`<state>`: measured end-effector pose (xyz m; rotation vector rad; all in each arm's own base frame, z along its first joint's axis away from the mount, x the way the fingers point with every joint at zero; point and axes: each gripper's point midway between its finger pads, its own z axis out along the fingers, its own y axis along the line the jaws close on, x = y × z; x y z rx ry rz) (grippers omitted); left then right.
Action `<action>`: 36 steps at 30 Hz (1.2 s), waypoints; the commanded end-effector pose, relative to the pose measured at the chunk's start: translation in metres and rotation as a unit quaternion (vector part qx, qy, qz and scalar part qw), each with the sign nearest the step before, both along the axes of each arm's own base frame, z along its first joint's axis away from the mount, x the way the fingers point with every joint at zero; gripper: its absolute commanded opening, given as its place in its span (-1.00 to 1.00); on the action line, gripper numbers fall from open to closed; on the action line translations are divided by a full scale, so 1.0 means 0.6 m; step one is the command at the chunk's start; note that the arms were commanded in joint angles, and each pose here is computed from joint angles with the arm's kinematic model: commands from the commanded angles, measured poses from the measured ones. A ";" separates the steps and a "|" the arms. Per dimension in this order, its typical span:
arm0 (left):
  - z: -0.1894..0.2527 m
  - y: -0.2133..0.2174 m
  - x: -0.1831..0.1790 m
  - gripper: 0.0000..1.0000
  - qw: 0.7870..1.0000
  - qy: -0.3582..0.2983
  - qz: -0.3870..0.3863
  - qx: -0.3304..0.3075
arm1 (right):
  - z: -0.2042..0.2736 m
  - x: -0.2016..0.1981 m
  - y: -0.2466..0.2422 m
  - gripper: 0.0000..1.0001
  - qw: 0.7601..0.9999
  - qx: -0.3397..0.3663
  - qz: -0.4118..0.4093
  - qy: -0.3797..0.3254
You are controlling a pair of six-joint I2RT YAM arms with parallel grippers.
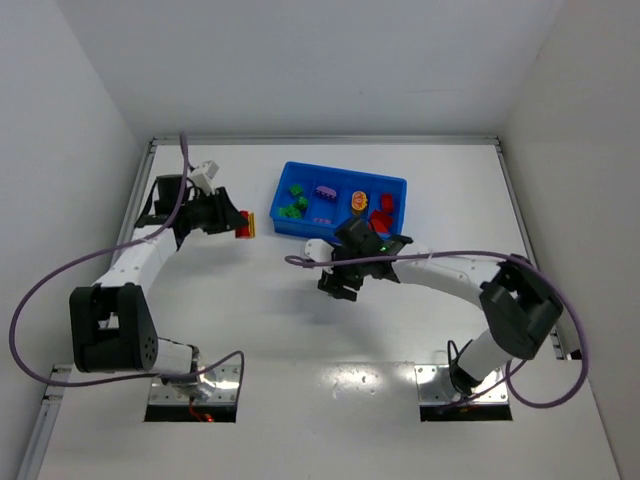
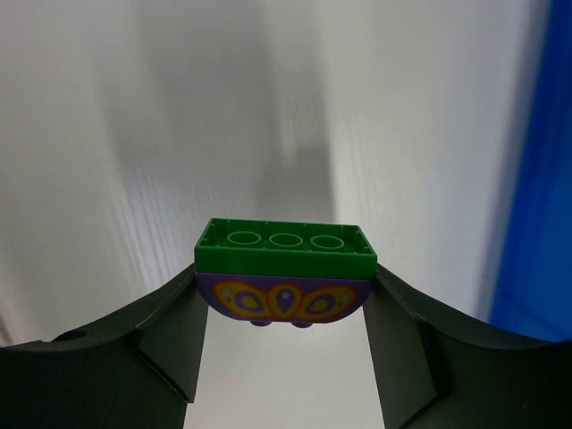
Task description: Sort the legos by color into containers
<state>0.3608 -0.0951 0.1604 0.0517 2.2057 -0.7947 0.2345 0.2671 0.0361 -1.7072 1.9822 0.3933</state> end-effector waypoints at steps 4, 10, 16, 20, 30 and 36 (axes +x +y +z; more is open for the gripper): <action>-0.079 0.073 0.000 -0.88 0.989 0.082 0.115 0.037 | 0.178 0.022 0.103 -0.86 0.981 0.178 0.049 -0.066; -0.144 0.118 0.003 -0.84 0.969 0.139 0.182 0.087 | 0.235 0.018 0.140 -0.86 0.967 0.239 0.077 -0.053; -0.210 0.164 -0.010 -0.81 0.941 0.196 0.231 0.153 | 0.271 0.002 0.155 -0.86 0.949 0.279 0.130 -0.073; -0.217 0.164 -0.008 -0.41 0.939 0.202 0.234 0.151 | 0.273 0.006 0.158 -0.86 0.947 0.274 0.139 -0.094; -0.089 0.054 0.019 0.46 0.992 0.100 0.077 0.013 | 0.246 0.062 0.149 -0.86 0.959 0.218 0.105 -0.148; 0.015 0.008 -0.012 0.47 0.999 0.004 0.011 -0.047 | 0.241 0.079 0.151 -0.86 0.959 0.212 0.092 -0.161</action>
